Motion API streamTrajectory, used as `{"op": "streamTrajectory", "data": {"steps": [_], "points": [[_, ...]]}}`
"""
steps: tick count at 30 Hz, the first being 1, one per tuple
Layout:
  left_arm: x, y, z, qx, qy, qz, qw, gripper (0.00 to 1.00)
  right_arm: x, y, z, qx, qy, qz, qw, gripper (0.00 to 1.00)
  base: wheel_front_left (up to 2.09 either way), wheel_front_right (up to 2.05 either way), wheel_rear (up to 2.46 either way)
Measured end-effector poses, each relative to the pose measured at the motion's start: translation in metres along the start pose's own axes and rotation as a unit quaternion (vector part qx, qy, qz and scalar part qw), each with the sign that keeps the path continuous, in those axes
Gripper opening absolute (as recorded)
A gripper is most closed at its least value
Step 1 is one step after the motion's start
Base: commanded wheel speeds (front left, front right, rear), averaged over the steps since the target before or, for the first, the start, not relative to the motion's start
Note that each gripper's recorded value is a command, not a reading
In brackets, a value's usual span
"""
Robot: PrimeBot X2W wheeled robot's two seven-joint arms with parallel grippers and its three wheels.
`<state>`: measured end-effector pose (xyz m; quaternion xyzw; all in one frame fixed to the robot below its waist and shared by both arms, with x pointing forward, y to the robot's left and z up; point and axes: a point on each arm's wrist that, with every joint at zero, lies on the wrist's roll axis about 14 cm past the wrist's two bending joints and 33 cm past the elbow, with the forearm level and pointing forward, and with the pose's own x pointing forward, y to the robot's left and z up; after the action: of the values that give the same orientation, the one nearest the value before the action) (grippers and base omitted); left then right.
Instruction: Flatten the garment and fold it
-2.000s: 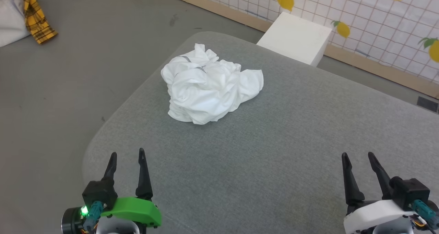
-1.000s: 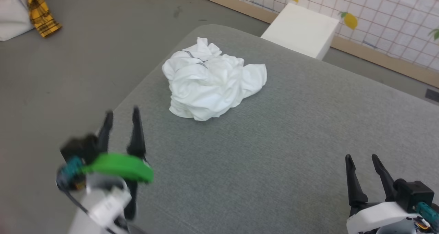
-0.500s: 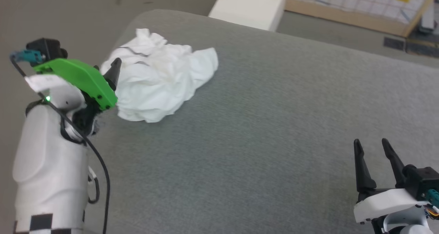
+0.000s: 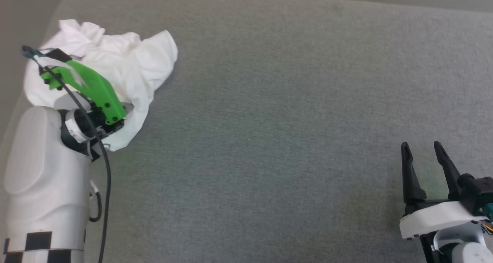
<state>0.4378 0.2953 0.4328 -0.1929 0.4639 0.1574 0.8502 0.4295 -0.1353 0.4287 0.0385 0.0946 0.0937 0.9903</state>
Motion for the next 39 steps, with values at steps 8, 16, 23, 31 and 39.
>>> {"op": "streamTrajectory", "data": {"steps": [8, 16, 23, 31, 39], "points": [[0.031, -0.030, -0.050, 0.010, 0.107, -0.009, 0.994, 1.00, 0.002, -0.019, -0.015, 0.000, 0.019, -0.025, 0.999, 1.00, 0.00, 0.00, 0.00], [0.037, -0.022, -0.041, 0.029, 0.062, 0.011, 0.998, 0.00, 0.004, -0.023, -0.020, 0.001, 0.022, -0.031, 0.999, 1.00, 0.00, 0.00, 0.00], [0.022, -0.015, -0.008, 0.031, -0.049, -0.001, 0.998, 0.00, 0.002, -0.016, -0.015, 0.006, 0.014, -0.023, 1.000, 1.00, 0.00, 0.00, 0.00], [-0.034, -0.027, 0.060, 0.034, -0.214, -0.052, 0.975, 0.00, -0.004, 0.003, -0.005, 0.015, 0.000, 0.002, 1.000, 1.00, 0.00, 0.00, 0.00], [-0.151, -0.063, 0.154, 0.063, -0.421, -0.122, 0.897, 0.00, -0.013, 0.015, 0.010, 0.023, -0.022, 0.015, 0.999, 1.00, 0.00, 0.00, 0.00]]}}
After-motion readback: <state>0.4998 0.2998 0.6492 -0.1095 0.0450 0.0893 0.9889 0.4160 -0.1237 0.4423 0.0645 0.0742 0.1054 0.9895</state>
